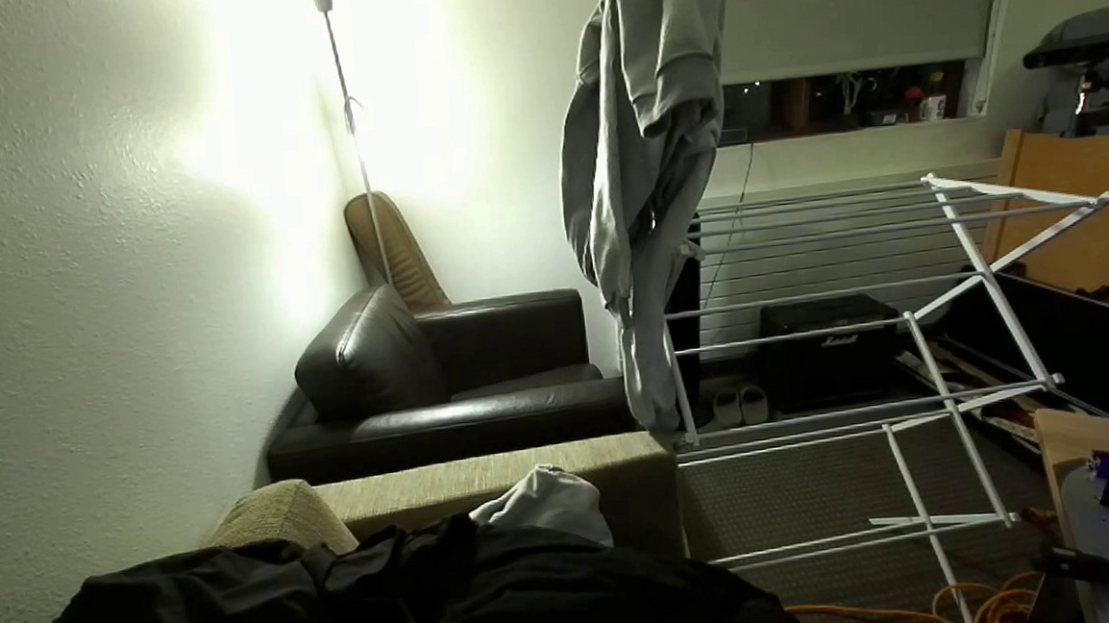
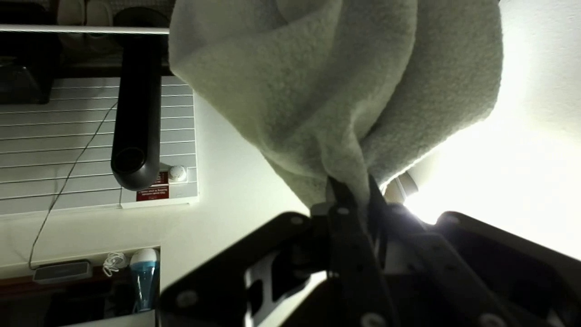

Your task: Put the white jersey on the cloth hanger

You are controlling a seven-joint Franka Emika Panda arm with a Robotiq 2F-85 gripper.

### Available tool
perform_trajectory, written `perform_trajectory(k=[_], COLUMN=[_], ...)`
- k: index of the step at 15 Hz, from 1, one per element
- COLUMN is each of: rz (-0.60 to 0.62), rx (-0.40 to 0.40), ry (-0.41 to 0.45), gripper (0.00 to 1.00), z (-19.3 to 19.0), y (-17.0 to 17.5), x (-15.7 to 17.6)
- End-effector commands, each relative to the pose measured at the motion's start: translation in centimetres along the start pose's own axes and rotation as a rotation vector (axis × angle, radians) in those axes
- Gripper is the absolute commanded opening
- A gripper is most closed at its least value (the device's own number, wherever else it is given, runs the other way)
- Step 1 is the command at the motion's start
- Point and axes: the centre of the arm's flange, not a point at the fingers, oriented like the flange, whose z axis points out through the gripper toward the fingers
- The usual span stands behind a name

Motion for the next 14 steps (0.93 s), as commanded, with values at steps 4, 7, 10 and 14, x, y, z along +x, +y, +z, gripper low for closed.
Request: perform_trajectory(k=[4, 7, 10, 14], rz=[-0.042, -0.048, -0.089, -0.132], rx=[-0.046, -0.082, -0.111, -0.145], ry=[-0.031, -0.055, -0.072, -0.103], gripper=[0.03, 0.03, 0.03, 0.03], z=[-3.4, -4.0, -3.8, -3.2], y=[3.7, 2.5, 1.6, 1.0], x=[-1.8, -3.9, -5.8, -7.5])
